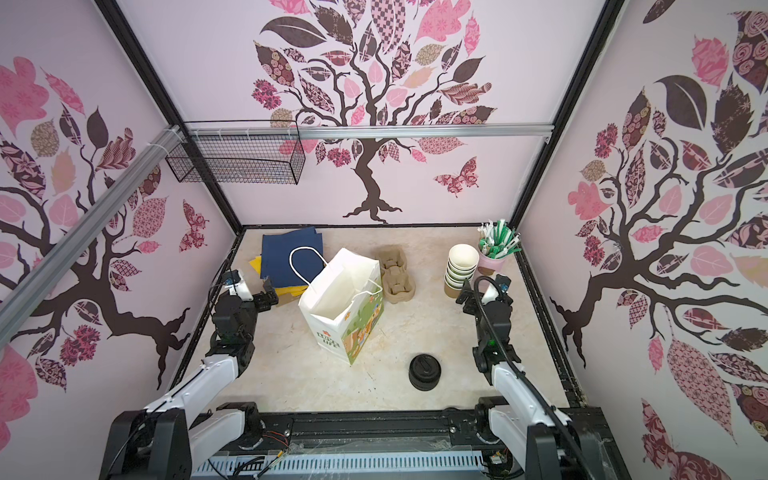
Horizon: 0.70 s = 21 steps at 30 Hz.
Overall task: Pack the takeout coffee
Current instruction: 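Raise the right gripper toward the cup stack while the left arm lifts, then lower the right gripper onto the rim of the top paper cup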
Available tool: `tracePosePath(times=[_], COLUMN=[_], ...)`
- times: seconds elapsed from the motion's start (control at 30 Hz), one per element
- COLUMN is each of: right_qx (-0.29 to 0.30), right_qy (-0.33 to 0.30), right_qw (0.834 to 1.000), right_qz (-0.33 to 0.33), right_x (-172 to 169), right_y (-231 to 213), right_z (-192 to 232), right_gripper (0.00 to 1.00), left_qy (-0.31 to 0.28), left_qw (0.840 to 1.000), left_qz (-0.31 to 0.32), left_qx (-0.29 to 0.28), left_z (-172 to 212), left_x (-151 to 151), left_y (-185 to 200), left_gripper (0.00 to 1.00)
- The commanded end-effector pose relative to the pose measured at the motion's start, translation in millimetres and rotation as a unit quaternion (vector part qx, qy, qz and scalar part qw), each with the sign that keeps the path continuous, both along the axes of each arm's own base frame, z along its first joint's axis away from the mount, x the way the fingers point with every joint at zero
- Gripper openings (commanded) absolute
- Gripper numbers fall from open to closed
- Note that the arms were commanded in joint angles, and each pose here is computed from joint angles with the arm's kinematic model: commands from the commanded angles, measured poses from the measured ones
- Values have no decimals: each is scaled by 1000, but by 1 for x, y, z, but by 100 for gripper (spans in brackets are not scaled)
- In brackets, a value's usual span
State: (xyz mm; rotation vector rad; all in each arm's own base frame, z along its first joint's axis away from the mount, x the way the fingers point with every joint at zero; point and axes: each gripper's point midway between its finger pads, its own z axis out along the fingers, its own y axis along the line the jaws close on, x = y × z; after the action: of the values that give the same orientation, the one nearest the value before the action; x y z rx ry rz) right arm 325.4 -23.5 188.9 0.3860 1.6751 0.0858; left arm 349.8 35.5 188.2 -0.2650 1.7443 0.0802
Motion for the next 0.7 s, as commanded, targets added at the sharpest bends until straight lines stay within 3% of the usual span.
tracePosePath(times=[0.0, 0.13, 0.33, 0.67], right_qx=[68, 126, 167, 131], right_qy=[83, 132, 190, 302], right_qw=[993, 982, 967, 944], right_qz=[-44, -43, -12, -3], right_x=[-24, -42, -52, -24], right_y=[-9, -1, 16, 21], right_z=[-29, -20, 18, 76], right_gripper=[100, 95, 90, 71], left_qy=[23, 39, 64, 104], left_qw=[999, 995, 985, 975], left_qz=[-4, -7, -49, -71], left_qx=[-43, -96, -155, -181], left_z=[8, 28, 60, 85], left_x=[-5, -13, -18, -34], left_y=[-6, -11, -32, -49], left_gripper=[97, 97, 97, 96])
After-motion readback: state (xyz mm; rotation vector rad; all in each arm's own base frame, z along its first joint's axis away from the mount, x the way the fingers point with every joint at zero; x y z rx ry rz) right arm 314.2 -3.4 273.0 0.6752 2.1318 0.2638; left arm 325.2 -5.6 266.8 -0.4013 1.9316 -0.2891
